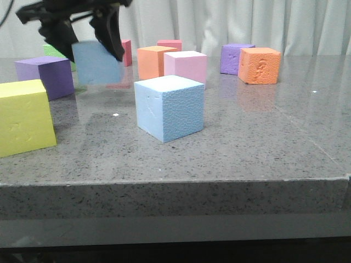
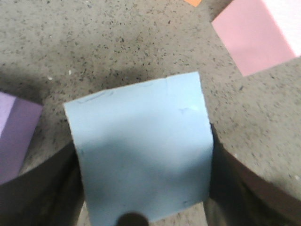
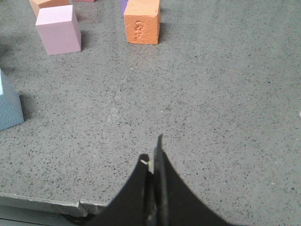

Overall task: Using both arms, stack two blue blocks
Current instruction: 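Lift the light blue cube and carry it above the centred blue cube, then lower the held cube onto the centred blue cube and open the left gripper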

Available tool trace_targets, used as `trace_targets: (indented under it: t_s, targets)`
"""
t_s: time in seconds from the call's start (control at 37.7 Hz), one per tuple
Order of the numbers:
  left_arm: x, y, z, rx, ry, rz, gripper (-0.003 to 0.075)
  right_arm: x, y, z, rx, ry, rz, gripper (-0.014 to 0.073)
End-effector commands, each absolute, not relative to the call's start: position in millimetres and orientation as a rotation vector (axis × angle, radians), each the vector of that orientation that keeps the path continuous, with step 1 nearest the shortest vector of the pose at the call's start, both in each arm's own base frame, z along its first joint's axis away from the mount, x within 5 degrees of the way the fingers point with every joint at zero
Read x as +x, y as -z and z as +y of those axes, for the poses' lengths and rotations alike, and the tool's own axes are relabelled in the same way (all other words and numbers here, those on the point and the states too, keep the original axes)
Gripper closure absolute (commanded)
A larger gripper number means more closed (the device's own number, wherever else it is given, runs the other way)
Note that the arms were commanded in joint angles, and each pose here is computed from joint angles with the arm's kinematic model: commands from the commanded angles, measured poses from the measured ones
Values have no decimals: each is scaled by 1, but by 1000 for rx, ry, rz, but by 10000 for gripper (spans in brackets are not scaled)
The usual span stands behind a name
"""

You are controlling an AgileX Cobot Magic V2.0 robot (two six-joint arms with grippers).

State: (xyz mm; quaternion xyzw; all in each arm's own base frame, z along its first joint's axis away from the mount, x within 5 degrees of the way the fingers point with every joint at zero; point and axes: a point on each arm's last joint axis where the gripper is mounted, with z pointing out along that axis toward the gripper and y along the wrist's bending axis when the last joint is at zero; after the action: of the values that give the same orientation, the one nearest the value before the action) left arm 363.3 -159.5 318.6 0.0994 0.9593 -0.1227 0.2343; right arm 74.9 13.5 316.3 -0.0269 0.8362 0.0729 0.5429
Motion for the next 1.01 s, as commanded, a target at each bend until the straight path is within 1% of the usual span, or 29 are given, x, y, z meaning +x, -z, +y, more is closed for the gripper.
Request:
trace_targets:
  t_s: [0.0, 0.08, 0.29, 0.66, 0.98]
  targets:
    - [344, -362, -158, 313, 379, 2521, 457, 77, -330, 12, -56, -158, 1888, 663]
    - [331, -373, -163, 376, 383, 2505, 457, 77, -330, 12, -56, -158, 1888, 663]
    - [308, -384, -180, 475, 410, 2503, 457, 77, -330, 12, -56, -158, 1888, 663]
    - [280, -386, -221, 644, 469, 2460, 457, 77, -330, 12, -56, -158, 1888, 663]
    - [271, -385, -236, 687, 519, 2433, 457, 77, -330, 12, -56, -158, 1888, 663]
